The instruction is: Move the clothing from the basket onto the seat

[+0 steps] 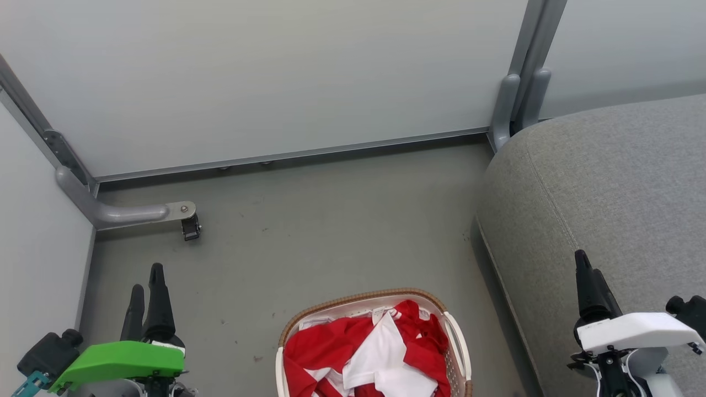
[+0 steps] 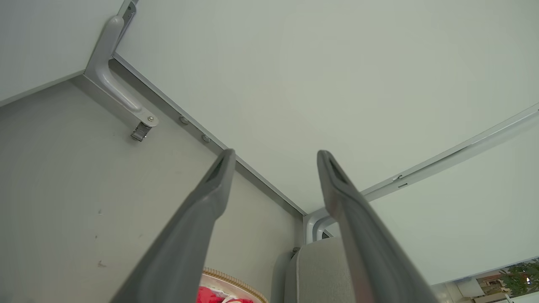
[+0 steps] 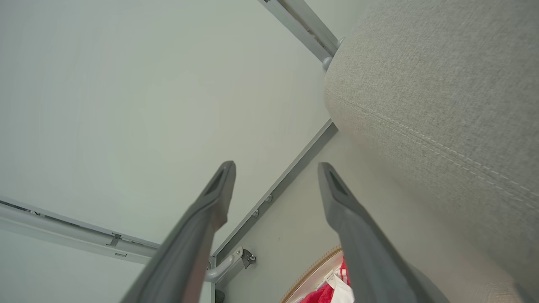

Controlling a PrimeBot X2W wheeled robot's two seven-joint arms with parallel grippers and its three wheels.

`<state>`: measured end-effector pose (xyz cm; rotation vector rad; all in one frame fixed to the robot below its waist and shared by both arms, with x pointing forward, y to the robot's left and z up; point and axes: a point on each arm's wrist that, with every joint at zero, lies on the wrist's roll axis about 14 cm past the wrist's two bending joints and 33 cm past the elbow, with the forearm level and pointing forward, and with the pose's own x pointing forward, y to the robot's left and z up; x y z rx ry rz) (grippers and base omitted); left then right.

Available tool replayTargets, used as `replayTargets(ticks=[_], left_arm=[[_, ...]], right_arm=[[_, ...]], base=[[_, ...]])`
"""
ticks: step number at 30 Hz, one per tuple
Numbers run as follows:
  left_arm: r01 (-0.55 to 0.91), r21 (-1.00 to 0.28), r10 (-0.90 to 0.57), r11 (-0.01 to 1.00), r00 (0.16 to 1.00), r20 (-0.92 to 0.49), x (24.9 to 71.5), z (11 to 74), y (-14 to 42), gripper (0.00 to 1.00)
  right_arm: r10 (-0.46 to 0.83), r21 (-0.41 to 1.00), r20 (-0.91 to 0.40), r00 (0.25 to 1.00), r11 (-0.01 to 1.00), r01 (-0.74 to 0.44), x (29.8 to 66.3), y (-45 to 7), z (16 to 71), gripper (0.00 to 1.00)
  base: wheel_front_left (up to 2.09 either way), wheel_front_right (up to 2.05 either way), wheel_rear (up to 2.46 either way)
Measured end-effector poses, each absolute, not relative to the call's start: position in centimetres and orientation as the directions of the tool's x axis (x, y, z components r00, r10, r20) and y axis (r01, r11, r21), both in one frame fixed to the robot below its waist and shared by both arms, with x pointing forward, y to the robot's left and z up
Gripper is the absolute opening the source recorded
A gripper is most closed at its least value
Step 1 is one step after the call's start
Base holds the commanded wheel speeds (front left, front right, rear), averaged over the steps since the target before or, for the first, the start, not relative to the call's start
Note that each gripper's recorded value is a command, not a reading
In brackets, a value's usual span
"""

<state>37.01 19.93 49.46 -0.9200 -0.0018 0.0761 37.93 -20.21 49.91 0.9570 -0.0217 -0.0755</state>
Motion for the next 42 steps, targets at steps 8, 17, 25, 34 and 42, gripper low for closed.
replayTargets(ticks=[8, 17, 25, 34, 42], left_arm=[[-0.076, -0.705, 0.069, 0.705, 0.997, -0.038, 36.5, 49.0, 20.0, 1.00], [-0.075, -0.628, 0.062, 0.775, 0.997, -0.043, 36.0, 48.5, 19.8, 1.00], [-0.068, -0.545, 0.051, 0.836, 0.998, -0.047, 35.6, 48.1, 19.5, 1.00], [-0.057, -0.476, 0.043, 0.878, 0.998, -0.040, 35.4, 48.0, 19.3, 1.00], [-0.047, -0.406, 0.031, 0.913, 0.998, -0.046, 35.0, 47.6, 19.1, 1.00]], right_arm=[[-0.024, 0.714, 0.012, 1.000, 0.700, 0.008, 38.1, -18.7, 50.5, 1.00], [0.010, 0.618, 0.024, 1.000, 0.786, -0.023, 38.2, -17.7, 50.6, 1.00], [0.038, 0.536, 0.037, 0.999, 0.843, -0.052, 38.2, -16.9, 50.8, 1.00], [0.069, 0.448, 0.051, 0.996, 0.890, -0.084, 38.1, -16.1, 51.0, 1.00], [0.085, 0.381, 0.063, 0.994, 0.919, -0.102, 38.0, -15.7, 51.1, 1.00]], base=[[0.00, 0.00, 0.00], [0.00, 0.00, 0.00], [0.00, 0.00, 0.00], [0.00, 0.00, 0.00], [0.00, 0.00, 0.00]])
